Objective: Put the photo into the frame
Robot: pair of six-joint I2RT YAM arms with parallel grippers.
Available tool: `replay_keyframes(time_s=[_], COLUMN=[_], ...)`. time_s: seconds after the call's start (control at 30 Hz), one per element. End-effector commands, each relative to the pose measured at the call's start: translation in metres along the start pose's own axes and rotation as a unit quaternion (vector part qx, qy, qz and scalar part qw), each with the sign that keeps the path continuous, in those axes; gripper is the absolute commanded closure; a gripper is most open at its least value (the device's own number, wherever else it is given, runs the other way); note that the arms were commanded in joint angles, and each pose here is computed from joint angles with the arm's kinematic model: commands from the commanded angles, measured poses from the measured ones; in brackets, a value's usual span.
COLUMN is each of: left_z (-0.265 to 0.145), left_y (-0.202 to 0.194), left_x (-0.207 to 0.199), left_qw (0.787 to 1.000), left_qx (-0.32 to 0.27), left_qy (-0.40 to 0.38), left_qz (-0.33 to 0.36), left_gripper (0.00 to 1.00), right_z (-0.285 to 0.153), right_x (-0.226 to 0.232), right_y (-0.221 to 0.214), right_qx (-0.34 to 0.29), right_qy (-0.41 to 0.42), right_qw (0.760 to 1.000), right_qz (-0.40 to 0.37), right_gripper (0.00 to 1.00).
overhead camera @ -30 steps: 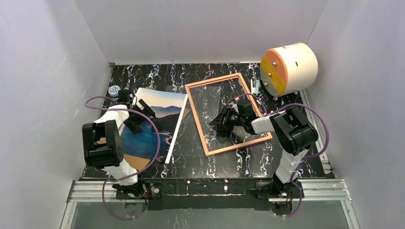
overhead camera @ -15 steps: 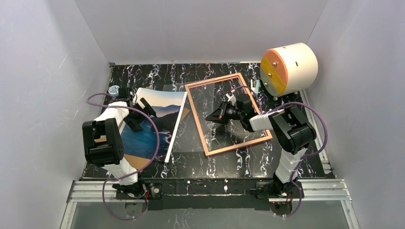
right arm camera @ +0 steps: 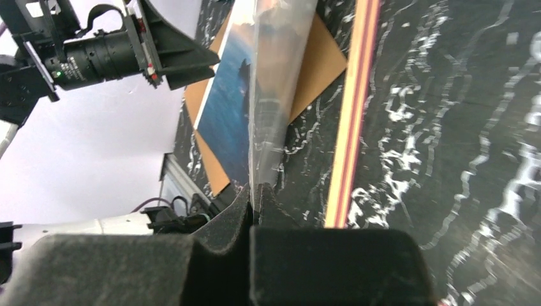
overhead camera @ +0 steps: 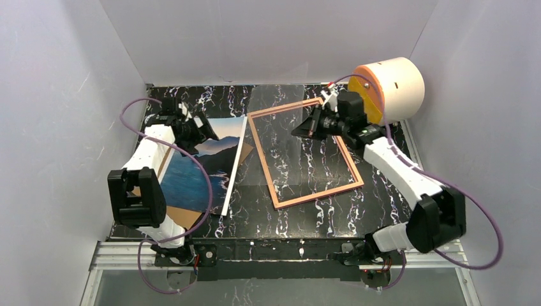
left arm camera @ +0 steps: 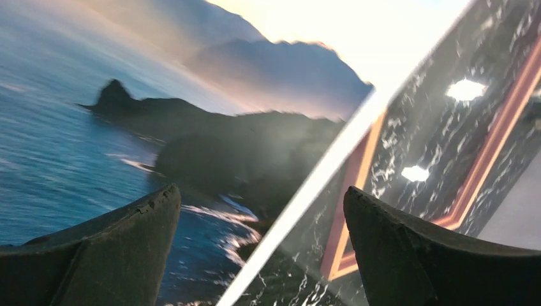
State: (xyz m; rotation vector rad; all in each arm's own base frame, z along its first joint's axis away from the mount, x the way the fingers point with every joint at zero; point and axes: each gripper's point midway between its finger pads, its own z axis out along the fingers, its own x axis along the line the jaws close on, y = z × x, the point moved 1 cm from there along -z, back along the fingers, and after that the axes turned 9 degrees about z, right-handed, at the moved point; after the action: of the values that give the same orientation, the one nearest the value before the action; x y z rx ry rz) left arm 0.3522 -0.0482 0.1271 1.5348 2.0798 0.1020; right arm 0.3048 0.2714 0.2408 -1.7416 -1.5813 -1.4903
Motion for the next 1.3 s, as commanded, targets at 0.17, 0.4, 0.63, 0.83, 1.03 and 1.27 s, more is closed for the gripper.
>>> replay_keyframes(time_s=[0.17, 0.4, 0.63, 0.83, 1.03, 1.27], left_z=[-0.024, 0.001, 0.061, 0.094, 0.105, 0.108], left_y=[-0.032, -0.063, -0.114, -0.134, -0.143, -0.133], left_x=[-0.077, -0.121, -0.141, -0.129, -0.135, -0.119], left_qw=[0.993, 0.991, 0.988, 0.980, 0.968, 0.948], left_qx=[-0.012, -0.009, 0.029, 0.056, 0.094, 0.108], left_qy=[-0.083, -0.097, -0.014, 0.051, 0.034, 0.088], left_qz=[0.078, 0.097, 0.148, 0.184, 0.232, 0.287], left_gripper=[0.03, 0.08, 0.21, 0.23, 0.31, 0.52], right_z=[-0.109, -0.168, -0.204, -0.214, -0.211, -0.195], right_x=[0.015, 0.059, 0.096, 0.091, 0.078, 0.077], right_y=[0.020, 0.030, 0.042, 0.040, 0.031, 0.032], right_qx=[-0.087, -0.180, -0.236, -0.242, -0.213, -0.178], right_qy=[-0.129, -0.115, -0.091, -0.114, -0.139, -0.135], right_qw=[0.986, 0.973, 0.958, 0.953, 0.958, 0.965], right_qz=[-0.056, -0.082, -0.133, -0.141, -0.136, -0.141], right_gripper=[0.99, 0.99, 0.99, 0.99, 0.99, 0.99])
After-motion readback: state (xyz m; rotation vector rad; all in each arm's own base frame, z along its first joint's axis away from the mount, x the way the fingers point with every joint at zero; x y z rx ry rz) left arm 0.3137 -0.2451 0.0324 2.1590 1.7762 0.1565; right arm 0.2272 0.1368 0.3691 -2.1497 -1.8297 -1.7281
